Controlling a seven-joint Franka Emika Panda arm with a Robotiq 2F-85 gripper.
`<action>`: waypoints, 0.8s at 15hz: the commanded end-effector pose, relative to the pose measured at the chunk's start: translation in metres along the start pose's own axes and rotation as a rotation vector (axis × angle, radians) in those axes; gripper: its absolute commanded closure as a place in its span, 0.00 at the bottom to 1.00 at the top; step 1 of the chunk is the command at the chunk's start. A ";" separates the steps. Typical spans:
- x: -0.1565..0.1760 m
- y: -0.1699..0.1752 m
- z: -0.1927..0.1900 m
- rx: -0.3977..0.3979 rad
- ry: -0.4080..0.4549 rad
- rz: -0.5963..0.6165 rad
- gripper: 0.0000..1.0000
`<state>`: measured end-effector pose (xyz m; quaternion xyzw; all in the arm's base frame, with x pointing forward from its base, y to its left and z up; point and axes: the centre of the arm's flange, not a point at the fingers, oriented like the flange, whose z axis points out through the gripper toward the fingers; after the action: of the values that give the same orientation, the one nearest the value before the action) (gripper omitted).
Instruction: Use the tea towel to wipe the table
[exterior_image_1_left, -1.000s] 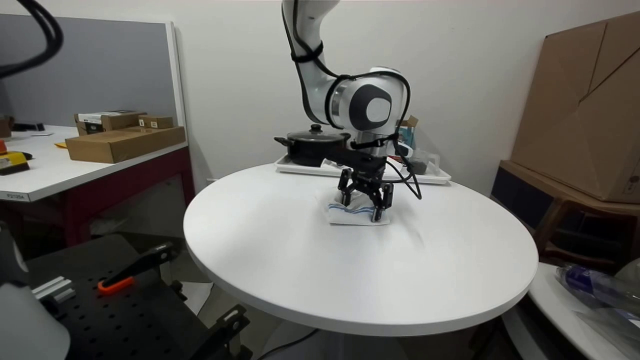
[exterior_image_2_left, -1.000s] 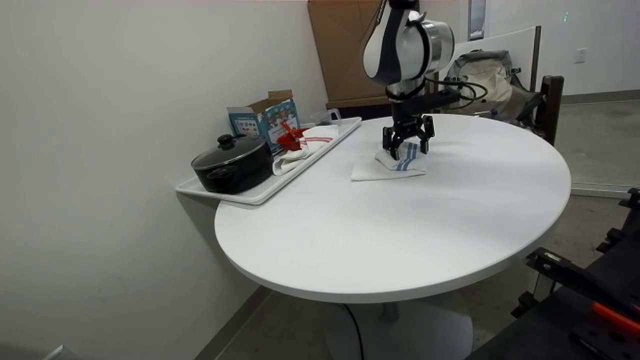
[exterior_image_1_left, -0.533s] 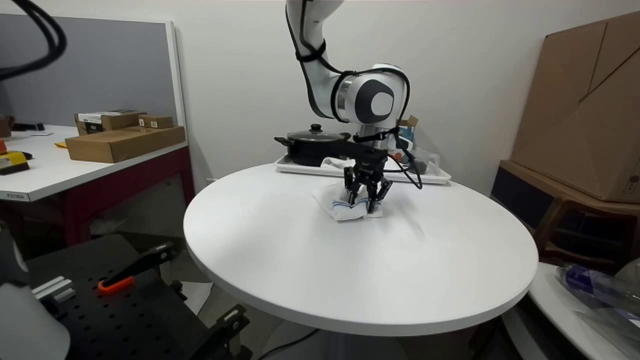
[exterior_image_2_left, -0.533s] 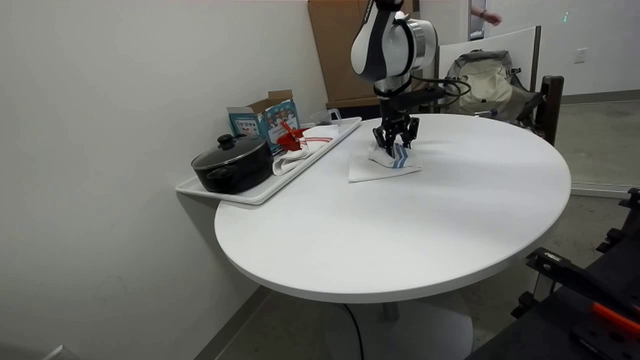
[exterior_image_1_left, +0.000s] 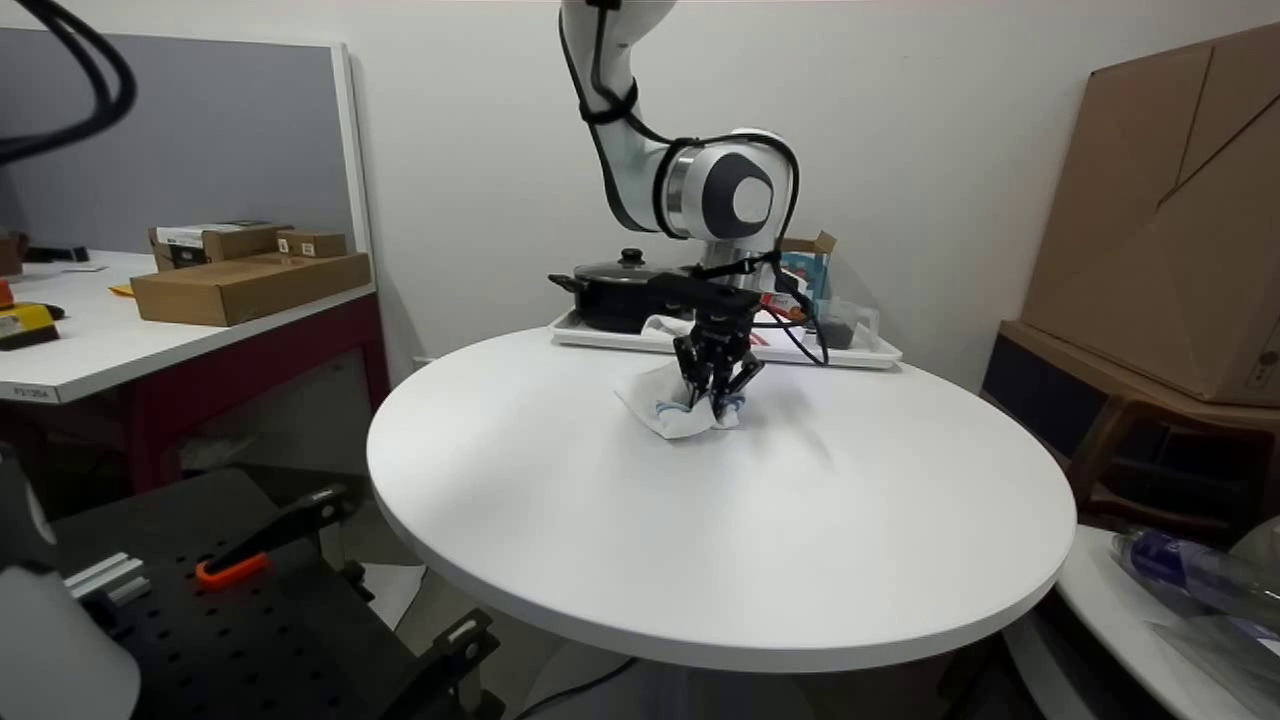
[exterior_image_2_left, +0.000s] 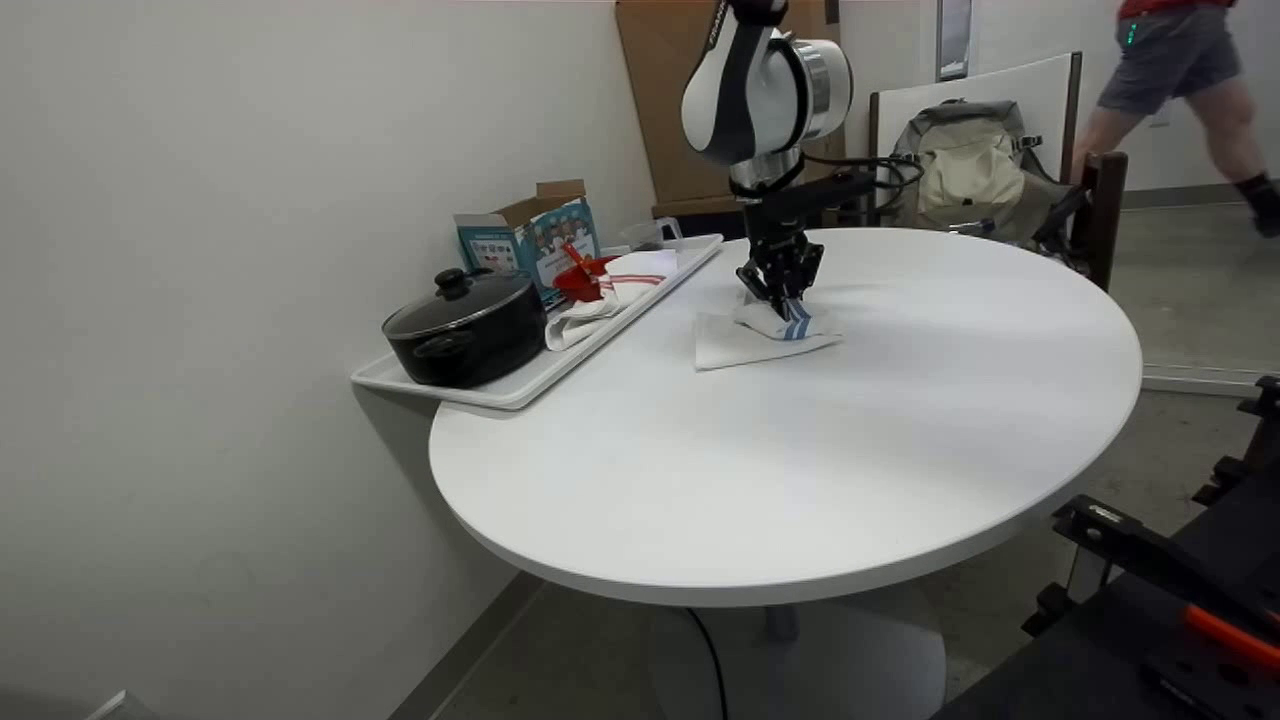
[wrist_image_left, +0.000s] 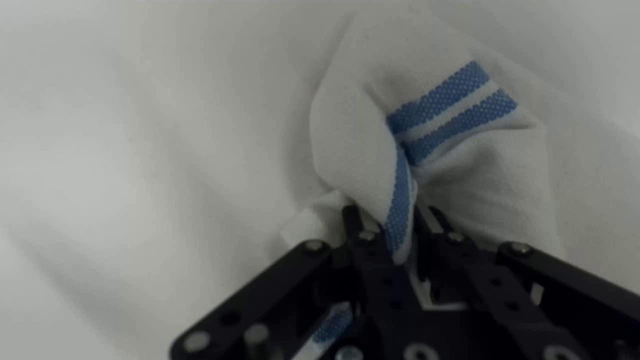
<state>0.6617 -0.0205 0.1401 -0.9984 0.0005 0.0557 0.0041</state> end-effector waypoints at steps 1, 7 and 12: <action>-0.011 -0.021 0.048 -0.036 -0.091 -0.048 0.95; -0.067 -0.026 0.057 -0.035 -0.160 -0.094 0.95; -0.125 -0.065 0.049 -0.037 -0.162 -0.260 0.95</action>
<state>0.5950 0.0192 0.1342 -0.9904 -0.0773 0.1149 -0.0005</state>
